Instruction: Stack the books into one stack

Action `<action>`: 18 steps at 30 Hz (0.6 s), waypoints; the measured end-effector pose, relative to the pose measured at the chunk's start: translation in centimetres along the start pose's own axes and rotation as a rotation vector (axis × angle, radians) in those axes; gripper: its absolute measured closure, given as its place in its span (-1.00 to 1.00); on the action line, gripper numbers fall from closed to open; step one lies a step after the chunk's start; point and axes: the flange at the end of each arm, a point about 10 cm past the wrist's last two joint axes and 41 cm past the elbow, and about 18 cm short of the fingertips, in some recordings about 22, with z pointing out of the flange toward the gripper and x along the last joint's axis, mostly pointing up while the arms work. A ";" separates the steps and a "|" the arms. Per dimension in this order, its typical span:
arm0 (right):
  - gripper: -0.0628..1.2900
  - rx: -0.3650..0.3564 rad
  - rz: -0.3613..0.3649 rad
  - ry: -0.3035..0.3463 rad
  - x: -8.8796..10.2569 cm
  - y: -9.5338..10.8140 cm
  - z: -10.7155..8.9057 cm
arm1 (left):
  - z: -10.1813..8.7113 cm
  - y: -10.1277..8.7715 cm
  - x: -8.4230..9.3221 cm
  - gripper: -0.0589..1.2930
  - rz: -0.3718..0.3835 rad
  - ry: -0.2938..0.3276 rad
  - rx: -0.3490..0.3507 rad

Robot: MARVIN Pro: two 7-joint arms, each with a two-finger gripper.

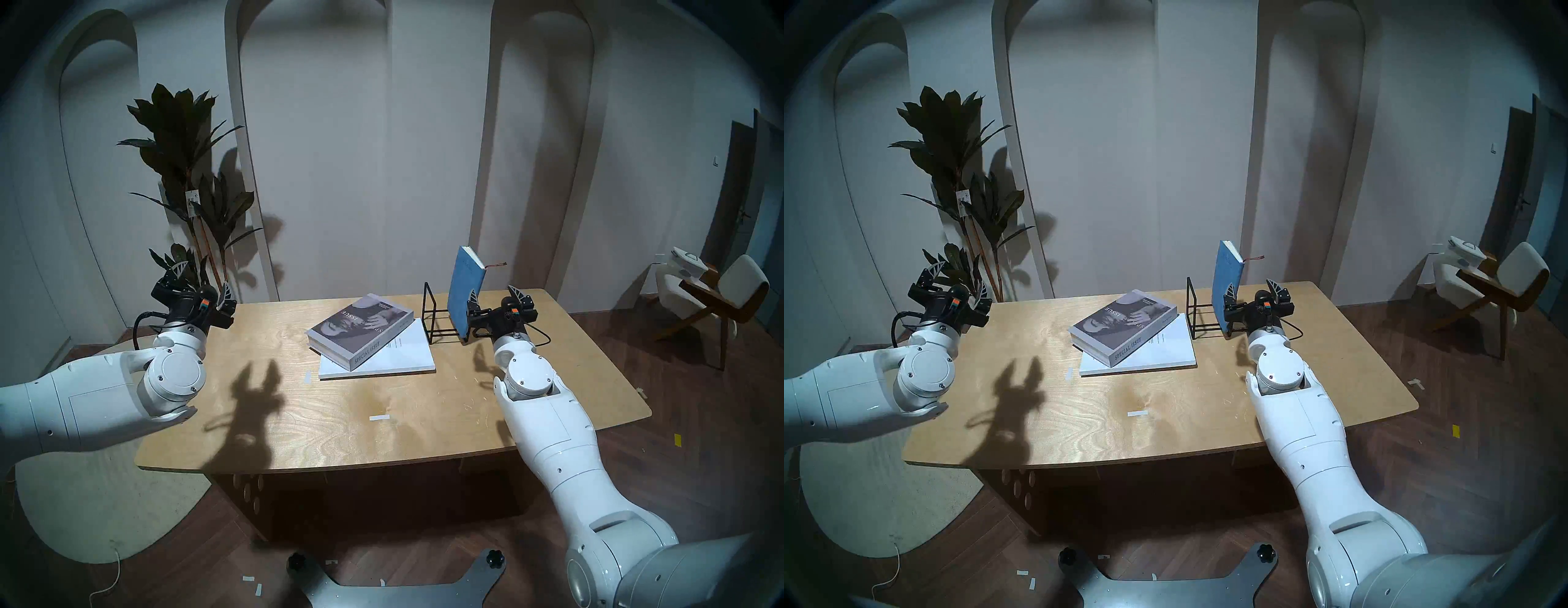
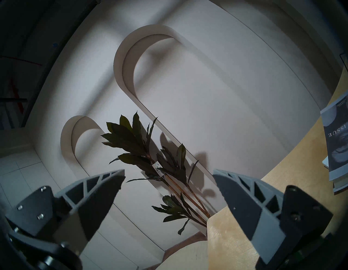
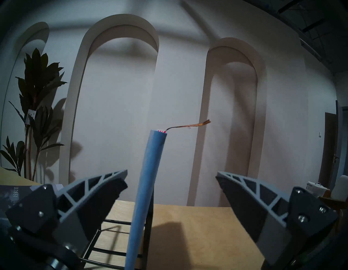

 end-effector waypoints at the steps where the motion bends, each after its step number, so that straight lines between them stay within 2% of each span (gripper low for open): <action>1: -0.97 -0.001 0.006 -0.001 0.0 -0.2 0.3 | 0.0 0.0 0.0 -0.90 -0.004 -0.002 0.004; 9: -0.97 -0.010 0.033 -0.014 0.0 -0.9 2.2 | 0.0 0.1 0.0 -0.90 -0.021 -0.011 0.023; 18: -0.97 -0.009 0.024 -0.050 -0.8 -1.2 3.7 | 0.0 0.1 0.2 -0.90 -0.026 -0.006 0.040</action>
